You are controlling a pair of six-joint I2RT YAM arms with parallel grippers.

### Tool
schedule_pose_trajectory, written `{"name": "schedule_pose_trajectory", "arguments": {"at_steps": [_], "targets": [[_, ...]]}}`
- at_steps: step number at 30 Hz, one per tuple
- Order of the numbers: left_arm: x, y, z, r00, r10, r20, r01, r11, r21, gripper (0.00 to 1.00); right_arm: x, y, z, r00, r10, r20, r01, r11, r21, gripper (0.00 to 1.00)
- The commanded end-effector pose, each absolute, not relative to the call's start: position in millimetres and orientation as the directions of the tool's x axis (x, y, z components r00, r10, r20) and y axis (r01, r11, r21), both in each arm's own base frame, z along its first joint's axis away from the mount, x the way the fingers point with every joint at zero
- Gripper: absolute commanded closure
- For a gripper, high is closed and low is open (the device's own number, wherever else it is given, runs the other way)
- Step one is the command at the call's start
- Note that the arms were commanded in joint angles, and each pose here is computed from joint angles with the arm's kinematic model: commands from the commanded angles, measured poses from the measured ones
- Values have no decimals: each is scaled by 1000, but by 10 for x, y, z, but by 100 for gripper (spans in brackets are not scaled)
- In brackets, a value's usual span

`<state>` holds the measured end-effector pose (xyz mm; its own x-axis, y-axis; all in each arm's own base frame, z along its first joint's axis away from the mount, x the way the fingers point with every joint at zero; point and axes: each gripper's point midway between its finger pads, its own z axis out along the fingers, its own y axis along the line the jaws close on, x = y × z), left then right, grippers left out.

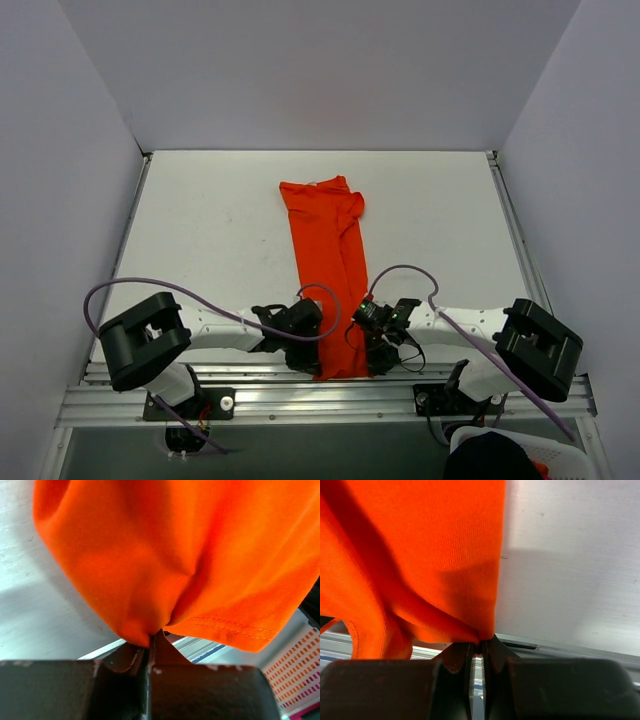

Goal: Fold and stack the t-shirts
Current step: Fold the tshirt

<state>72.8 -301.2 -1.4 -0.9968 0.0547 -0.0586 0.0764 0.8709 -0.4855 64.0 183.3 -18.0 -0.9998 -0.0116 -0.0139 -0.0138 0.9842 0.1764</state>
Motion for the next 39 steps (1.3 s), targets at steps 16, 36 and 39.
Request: {"name": "schedule_pose_trajectory", "arguments": {"at_steps": [16, 36, 39], "targets": [[1220, -2689, 992, -943, -10, -333, 138, 897, -419, 98, 1136, 1865, 652, -970, 3, -241, -29, 991, 132, 100], [2192, -2722, 1905, -939, -123, -322, 70, 846, -528, 98, 2200, 2127, 1305, -924, -2, -383, -45, 994, 103, 100], [2367, -2757, 1905, -940, -138, -313, 57, 838, -542, 98, 2314, 2114, 1297, -924, -5, -381, -49, 993, 104, 100]]}}
